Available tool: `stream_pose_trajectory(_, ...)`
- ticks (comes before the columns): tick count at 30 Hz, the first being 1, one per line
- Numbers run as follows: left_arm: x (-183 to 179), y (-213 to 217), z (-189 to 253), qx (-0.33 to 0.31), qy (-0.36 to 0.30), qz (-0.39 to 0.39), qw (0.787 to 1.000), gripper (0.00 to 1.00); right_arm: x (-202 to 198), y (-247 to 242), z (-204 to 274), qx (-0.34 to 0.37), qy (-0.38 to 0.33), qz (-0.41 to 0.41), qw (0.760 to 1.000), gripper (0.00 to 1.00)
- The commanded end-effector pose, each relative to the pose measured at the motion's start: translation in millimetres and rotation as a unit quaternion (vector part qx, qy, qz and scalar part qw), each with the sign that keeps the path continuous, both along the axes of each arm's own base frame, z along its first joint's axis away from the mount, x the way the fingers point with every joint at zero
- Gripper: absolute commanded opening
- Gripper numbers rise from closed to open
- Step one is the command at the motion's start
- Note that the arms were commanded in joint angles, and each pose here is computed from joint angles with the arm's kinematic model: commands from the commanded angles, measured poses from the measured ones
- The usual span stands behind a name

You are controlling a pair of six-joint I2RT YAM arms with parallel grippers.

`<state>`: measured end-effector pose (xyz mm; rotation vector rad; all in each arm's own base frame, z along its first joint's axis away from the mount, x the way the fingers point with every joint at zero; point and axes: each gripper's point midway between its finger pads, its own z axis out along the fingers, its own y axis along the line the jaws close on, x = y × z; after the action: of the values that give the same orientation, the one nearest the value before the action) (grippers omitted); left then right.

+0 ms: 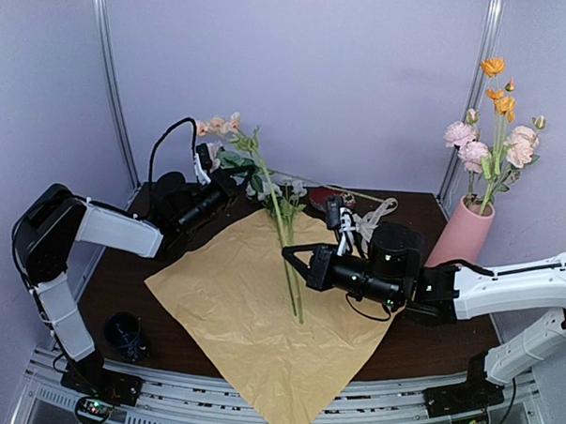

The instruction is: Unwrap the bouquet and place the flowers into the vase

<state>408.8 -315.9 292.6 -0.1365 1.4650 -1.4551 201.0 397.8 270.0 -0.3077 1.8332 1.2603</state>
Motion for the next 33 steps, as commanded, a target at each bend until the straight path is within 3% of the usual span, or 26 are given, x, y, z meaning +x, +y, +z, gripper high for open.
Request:
stream_pose_trajectory(1, -7.0, 3.8, 25.6, 0.006, -0.045, -0.004, 0.999, 0.00, -1.5, -7.8, 13.2, 0.014, -0.016, -0.011, 1.000, 0.00)
stream_pose_trajectory(8, -20.7, 3.6, 23.4, 0.105, -0.052, -0.030, 0.993, 0.00, 24.7, -42.5, 7.4, -0.083, -0.041, -0.114, 0.989, 0.00)
stream_pose_trajectory(16, -43.7, 9.6, 32.9, 0.205, -0.072, -0.049, 0.975, 0.00, 40.5, -49.9, -31.0, -0.234, -0.049, -0.139, 0.961, 0.00)
stream_pose_trajectory(22, -50.0, 15.3, 33.0, 0.291, -0.084, -0.049, 0.952, 0.00, 45.3, -51.6, -38.4, -0.251, -0.036, -0.138, 0.957, 0.00)
stream_pose_trajectory(28, -43.9, 41.9, 10.3, 0.401, -0.076, 0.005, 0.913, 0.00, 36.1, -54.5, 0.4, -0.179, -0.051, -0.122, 0.975, 0.00)
stream_pose_trajectory(33, -53.7, 44.6, 10.9, 0.419, -0.111, 0.000, 0.901, 0.00, 45.7, -61.2, -1.2, -0.186, -0.036, -0.136, 0.972, 0.00)
